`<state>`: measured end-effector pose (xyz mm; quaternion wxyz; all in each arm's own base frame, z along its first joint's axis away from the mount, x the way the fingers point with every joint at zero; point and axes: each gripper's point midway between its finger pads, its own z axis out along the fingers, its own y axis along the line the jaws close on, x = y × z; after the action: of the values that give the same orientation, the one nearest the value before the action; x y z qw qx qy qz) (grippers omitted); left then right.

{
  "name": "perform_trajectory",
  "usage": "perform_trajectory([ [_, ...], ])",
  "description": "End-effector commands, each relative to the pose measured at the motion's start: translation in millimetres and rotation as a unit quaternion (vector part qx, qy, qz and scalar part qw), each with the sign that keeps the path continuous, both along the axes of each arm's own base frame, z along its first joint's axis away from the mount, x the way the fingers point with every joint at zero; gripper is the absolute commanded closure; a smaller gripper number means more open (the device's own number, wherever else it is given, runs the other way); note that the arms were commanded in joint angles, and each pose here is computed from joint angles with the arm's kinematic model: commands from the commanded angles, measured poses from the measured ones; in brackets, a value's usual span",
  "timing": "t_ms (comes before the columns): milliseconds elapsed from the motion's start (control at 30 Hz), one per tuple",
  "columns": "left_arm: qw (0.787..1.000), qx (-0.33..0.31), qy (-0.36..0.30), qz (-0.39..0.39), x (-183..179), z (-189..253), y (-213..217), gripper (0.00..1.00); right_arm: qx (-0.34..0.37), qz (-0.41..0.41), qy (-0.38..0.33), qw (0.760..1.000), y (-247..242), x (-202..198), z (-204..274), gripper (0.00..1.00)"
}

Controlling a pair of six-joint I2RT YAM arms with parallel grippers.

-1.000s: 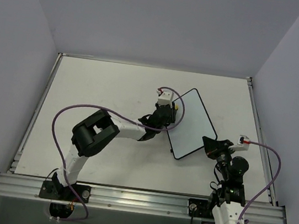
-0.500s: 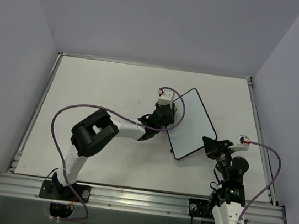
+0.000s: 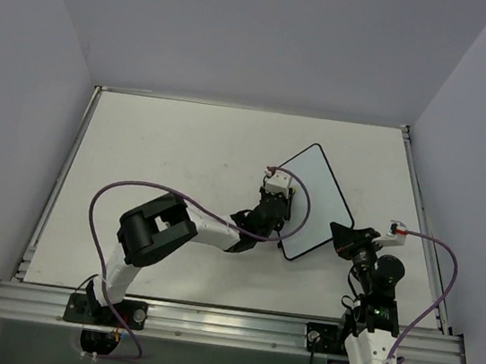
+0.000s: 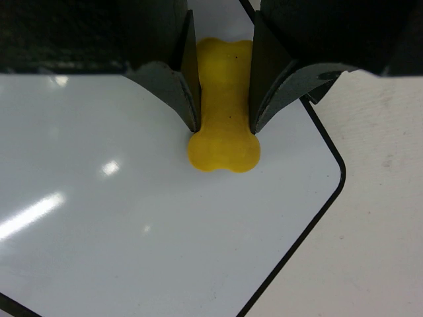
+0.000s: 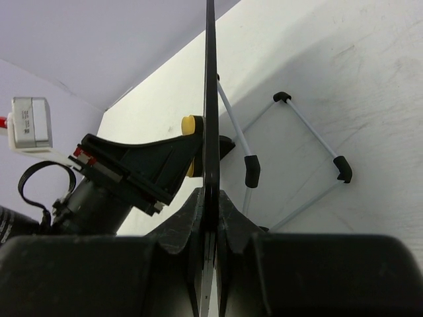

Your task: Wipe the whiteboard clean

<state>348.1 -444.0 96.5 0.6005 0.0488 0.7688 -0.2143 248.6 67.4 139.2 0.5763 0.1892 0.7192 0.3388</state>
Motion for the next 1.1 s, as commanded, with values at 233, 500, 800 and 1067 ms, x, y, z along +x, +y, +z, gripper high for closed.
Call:
perform_trajectory([
  [233,0.965,0.070,0.098,-0.233,-155.1,-73.4,-48.6,0.98,-0.023,0.036,-0.073,0.996,10.9,-0.2,34.0,1.00],
  [500,0.951,0.088,0.085,-0.284,-204.3,-72.1,-52.2,0.98,-0.011,0.037,-0.079,0.996,12.2,1.3,36.6,1.00],
  [800,0.951,0.090,0.064,-0.290,-222.9,-59.2,-44.3,0.98,-0.012,0.036,-0.079,0.996,11.9,3.2,36.5,1.00],
  [1067,0.962,0.063,0.042,-0.262,-201.1,-13.8,-32.4,0.98,-0.019,0.040,-0.082,0.996,12.2,7.4,49.0,1.00],
])
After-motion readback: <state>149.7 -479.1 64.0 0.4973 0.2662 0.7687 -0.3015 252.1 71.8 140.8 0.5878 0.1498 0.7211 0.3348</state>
